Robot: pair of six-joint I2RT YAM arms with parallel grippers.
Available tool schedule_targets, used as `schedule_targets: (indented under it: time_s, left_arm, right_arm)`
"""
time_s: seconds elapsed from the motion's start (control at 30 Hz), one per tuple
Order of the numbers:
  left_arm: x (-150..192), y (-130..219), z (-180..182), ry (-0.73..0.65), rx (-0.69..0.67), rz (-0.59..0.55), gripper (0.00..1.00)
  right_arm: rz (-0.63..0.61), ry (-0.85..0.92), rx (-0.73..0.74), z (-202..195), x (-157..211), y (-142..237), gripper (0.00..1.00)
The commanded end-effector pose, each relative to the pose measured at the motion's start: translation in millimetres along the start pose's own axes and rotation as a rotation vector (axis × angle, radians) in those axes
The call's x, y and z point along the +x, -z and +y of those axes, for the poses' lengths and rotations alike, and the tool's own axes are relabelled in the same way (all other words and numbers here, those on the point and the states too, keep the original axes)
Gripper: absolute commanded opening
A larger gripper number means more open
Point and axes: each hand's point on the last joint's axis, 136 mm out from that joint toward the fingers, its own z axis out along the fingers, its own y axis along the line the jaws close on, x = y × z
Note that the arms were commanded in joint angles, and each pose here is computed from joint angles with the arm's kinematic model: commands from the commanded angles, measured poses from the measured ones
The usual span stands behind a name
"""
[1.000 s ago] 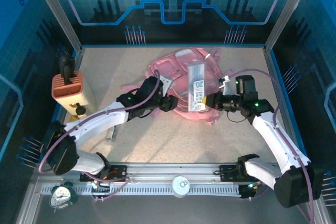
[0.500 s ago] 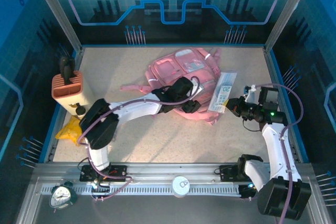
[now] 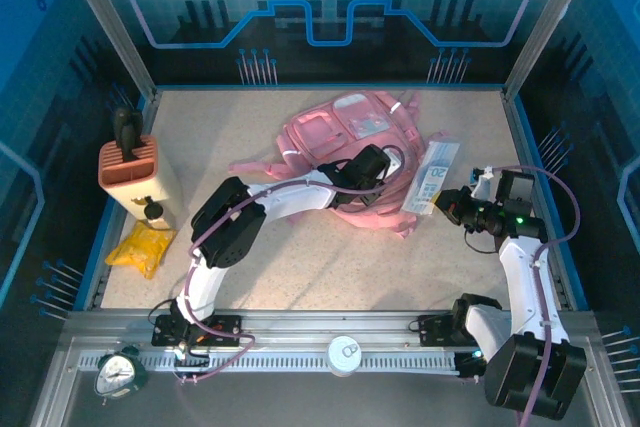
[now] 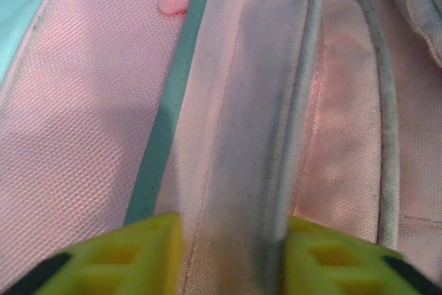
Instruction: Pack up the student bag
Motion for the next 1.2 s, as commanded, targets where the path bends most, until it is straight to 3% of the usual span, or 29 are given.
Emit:
schedule_targets:
  time_s: [0.0, 0.13, 0.33, 0.57, 0.7, 0.93, 1.17]
  left_arm:
    - [-7.9, 8.7, 22.5, 0.016, -0.086, 0.010, 0.26]
    - [-31.8, 44.3, 35.7, 0.087, -0.096, -0.043, 0.00]
    - [-71.0, 105.8, 69.5, 0.185, -0.129, -0.156, 0.00]
    - [-82.5, 143.1, 104.5, 0.292, -0.136, -0.213, 0.00]
    - [-83.7, 157.5, 105.4, 0.301, -0.116, -0.230, 0.00]
    - [-77.4, 168.8, 94.9, 0.346, -0.045, -0.242, 0.00]
    - [-75.5, 169.1, 91.2, 0.375, -0.020, -0.256, 0.00]
  right_arm:
    - [-0.003, 0.016, -0.026, 3.9, 0.9, 3.6, 0.00]
    - [0.018, 0.036, -0.016, 6.5, 5.4, 6.6, 0.00]
    - [0.033, 0.051, 0.012, 7.8, 14.3, 10.6, 0.00]
    - [0.157, 0.120, -0.001, 19.7, 42.4, -14.9, 0.00]
    - [0.250, 0.173, -0.060, 42.6, 54.7, -48.9, 0.00]
    - [0.285, 0.281, -0.146, 88.2, 50.0, -112.5, 0.00]
    - [0.289, 0.302, -0.114, 84.7, 24.6, -176.6, 0.03]
